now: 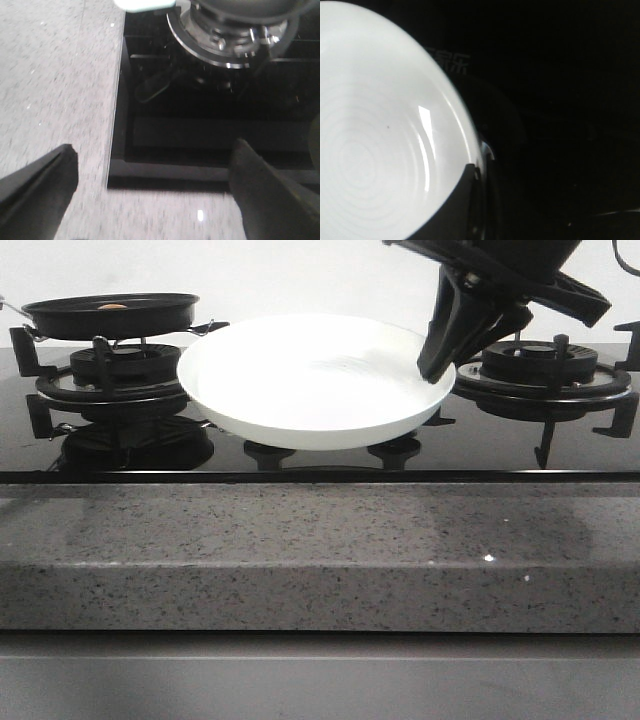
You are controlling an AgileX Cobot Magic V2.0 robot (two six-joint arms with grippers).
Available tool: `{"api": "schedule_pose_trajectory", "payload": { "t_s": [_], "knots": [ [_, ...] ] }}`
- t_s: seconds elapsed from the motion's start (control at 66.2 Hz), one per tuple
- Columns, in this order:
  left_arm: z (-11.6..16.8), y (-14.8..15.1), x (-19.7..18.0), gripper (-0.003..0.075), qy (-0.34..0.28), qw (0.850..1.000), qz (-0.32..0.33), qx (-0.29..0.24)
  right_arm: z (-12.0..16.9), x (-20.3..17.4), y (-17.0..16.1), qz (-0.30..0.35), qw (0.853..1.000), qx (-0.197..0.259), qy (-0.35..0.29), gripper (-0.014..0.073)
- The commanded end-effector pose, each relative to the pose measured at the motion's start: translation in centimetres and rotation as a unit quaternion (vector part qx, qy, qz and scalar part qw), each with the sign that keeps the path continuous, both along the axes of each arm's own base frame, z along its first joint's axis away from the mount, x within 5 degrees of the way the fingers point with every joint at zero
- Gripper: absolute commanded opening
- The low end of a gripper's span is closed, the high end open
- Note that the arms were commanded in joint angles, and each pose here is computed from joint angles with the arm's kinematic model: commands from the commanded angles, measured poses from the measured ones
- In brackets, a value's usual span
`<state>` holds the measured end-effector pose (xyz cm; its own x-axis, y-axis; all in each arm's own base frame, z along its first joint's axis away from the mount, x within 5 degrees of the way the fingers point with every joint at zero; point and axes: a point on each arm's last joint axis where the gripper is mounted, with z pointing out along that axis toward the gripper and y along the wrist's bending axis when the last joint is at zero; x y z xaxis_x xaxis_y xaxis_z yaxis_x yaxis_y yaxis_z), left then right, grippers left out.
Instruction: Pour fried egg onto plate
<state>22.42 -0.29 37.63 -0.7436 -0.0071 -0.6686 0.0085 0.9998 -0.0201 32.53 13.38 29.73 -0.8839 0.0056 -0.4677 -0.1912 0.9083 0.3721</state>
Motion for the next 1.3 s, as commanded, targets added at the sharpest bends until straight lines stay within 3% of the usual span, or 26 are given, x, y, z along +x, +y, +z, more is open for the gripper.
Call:
{"api": "schedule_pose_trajectory", "payload": {
  "t_s": [0.0, 0.091, 0.242, 0.423, 0.589, 0.951, 1.283],
  "knots": [
    [1.5, 0.6, 1.8, 0.0599, -0.03, 0.999, 0.011, -0.024, 2.5, -0.2, -0.2, -0.003, 0.999, 0.017, -0.051, -0.0066],
    [1.4, 1.7, 3.8, 0.06, -0.022, 0.997, 0.006, -0.078, 2.5, -0.2, -0.2, -0.003, 0.999, 0.017, -0.051, -0.0066],
    [0.8, 3.8, 6.5, 0.0599, -0.041, 0.98, -0.004, -0.195, 2.5, -0.2, -0.2, -0.003, 0.999, 0.017, -0.051, -0.0066],
    [-1.5, 6.8, 9.3, 0.0599, -0.047, 0.941, 0.017, -0.335, 2.5, -0.2, -0.2, -0.003, 0.999, 0.017, -0.051, -0.0066],
    [-3.7, 7.6, 11.6, 0.0599, -0.039, 0.901, 0.003, -0.432, 2.4, -0.2, -0.1, -0.003, 0.999, 0.016, -0.05, -0.0066],
    [-5.8, 7.7, 14.9, 0.0599, -0.029, 0.838, -0.004, -0.544, 2.4, -0.2, -0.1, -0.003, 0.999, 0.016, -0.05, -0.0066],
    [-7.4, 7.3, 16.1, 0.0598, -0.011, 0.8, -0.011, -0.6, 2.4, -0.2, -0.1, -0.003, 0.999, 0.016, -0.05, -0.0066]
  ]
}}
